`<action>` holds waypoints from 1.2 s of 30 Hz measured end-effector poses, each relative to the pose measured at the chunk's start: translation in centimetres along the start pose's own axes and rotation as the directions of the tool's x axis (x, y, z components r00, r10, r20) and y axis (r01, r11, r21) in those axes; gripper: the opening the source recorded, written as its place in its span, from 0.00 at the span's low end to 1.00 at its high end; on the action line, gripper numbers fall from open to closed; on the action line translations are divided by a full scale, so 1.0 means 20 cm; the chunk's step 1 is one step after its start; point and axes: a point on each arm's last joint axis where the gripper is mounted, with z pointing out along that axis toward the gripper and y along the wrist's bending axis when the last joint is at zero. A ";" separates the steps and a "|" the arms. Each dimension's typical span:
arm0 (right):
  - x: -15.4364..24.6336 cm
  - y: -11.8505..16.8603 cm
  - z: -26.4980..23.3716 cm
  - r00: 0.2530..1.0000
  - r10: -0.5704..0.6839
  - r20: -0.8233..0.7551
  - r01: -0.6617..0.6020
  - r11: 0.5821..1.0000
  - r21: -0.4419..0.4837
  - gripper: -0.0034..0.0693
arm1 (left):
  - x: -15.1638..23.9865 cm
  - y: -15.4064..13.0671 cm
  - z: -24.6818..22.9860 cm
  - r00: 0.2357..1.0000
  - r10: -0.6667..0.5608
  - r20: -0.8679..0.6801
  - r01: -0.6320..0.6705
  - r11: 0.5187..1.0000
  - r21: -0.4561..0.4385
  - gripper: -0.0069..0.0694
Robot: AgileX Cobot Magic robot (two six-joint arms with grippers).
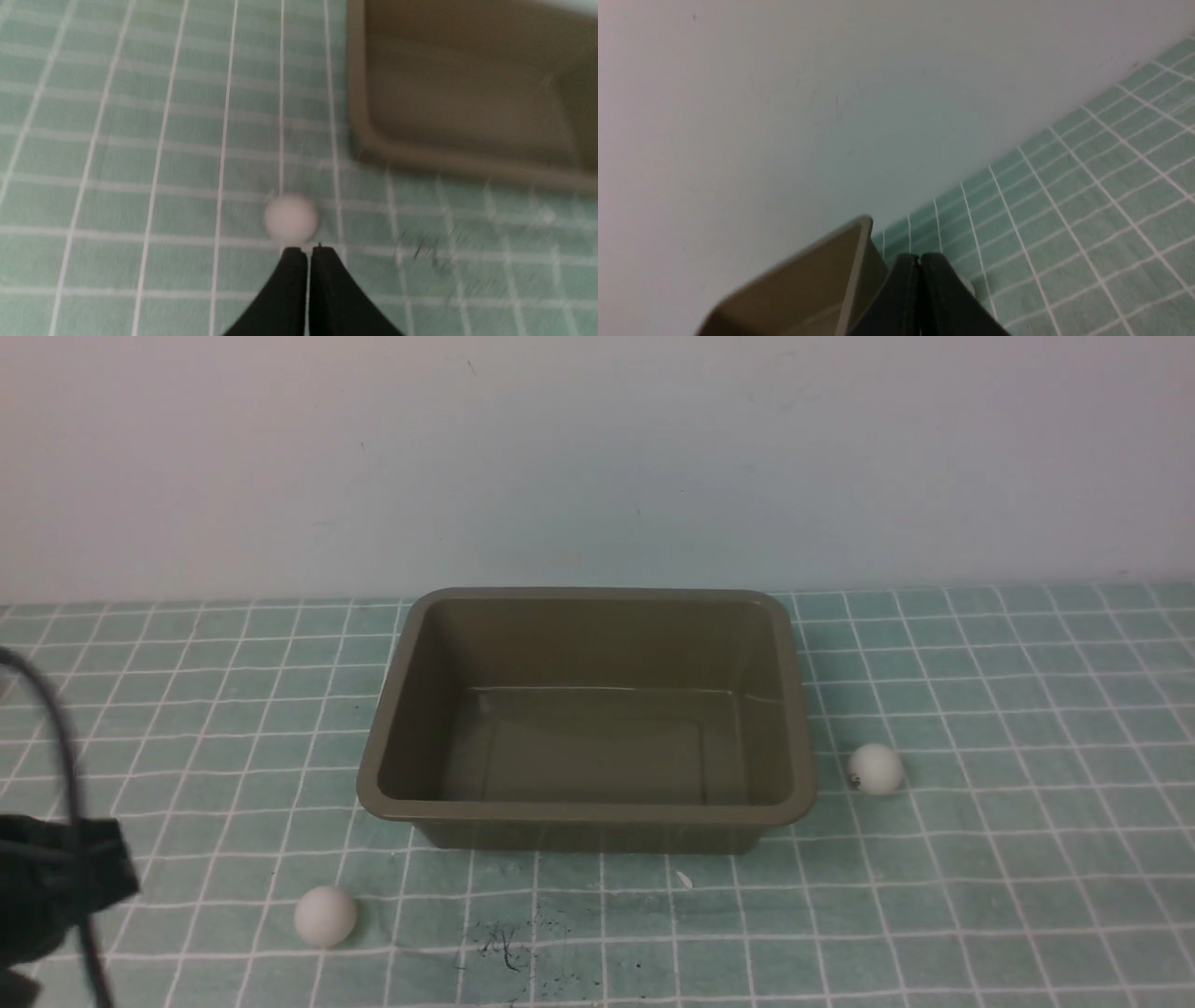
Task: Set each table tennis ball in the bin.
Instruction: Use the left arm to clamp the table tennis ball closest to it
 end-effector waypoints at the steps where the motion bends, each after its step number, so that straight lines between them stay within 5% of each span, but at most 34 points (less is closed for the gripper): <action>1: -0.04 0.04 0.01 0.997 -0.034 -0.064 0.036 0.999 0.022 0.03 | 0.00 0.01 0.07 0.997 0.018 -0.080 -0.020 1.000 -0.015 0.08; 5: -0.14 0.14 0.09 0.946 -0.150 -0.287 0.178 0.981 0.073 0.03 | -0.01 0.05 0.27 0.963 0.070 -0.260 -0.081 0.996 -0.034 0.08; 8: -0.23 0.22 0.21 0.836 -0.246 -0.490 0.316 0.947 0.065 0.03 | -0.03 0.07 0.42 0.930 0.075 -0.359 -0.094 0.995 -0.036 0.08; 15: -0.32 0.28 0.40 0.753 -0.280 -0.596 0.380 0.924 0.046 0.07 | -0.11 0.07 0.55 0.910 0.124 -0.396 -0.138 0.990 -0.006 0.11; 24: -0.31 0.26 0.57 0.735 -0.330 -0.592 0.416 0.909 0.009 0.25 | -0.12 0.05 0.69 0.916 0.195 -0.351 -0.162 0.979 0.123 0.55; 28: -0.28 0.25 0.68 0.724 -0.359 -0.589 0.419 0.907 -0.037 0.44 | -0.08 0.07 0.81 0.904 0.174 -0.392 -0.134 0.983 0.127 0.70; 32: -0.25 0.23 0.77 0.714 -0.359 -0.602 0.416 0.908 -0.048 0.57 | -0.06 0.10 0.88 0.899 0.158 -0.408 -0.124 0.986 0.109 0.67; 34: -0.23 0.21 0.87 0.697 -0.359 -0.620 0.421 0.906 -0.051 0.66 | -0.04 0.11 0.91 0.892 0.142 -0.429 -0.108 0.989 0.103 0.54; 36: -0.22 0.20 0.93 0.682 -0.360 -0.636 0.425 0.903 -0.055 0.68 | -0.04 0.11 0.92 0.892 0.140 -0.430 -0.105 0.989 0.104 0.53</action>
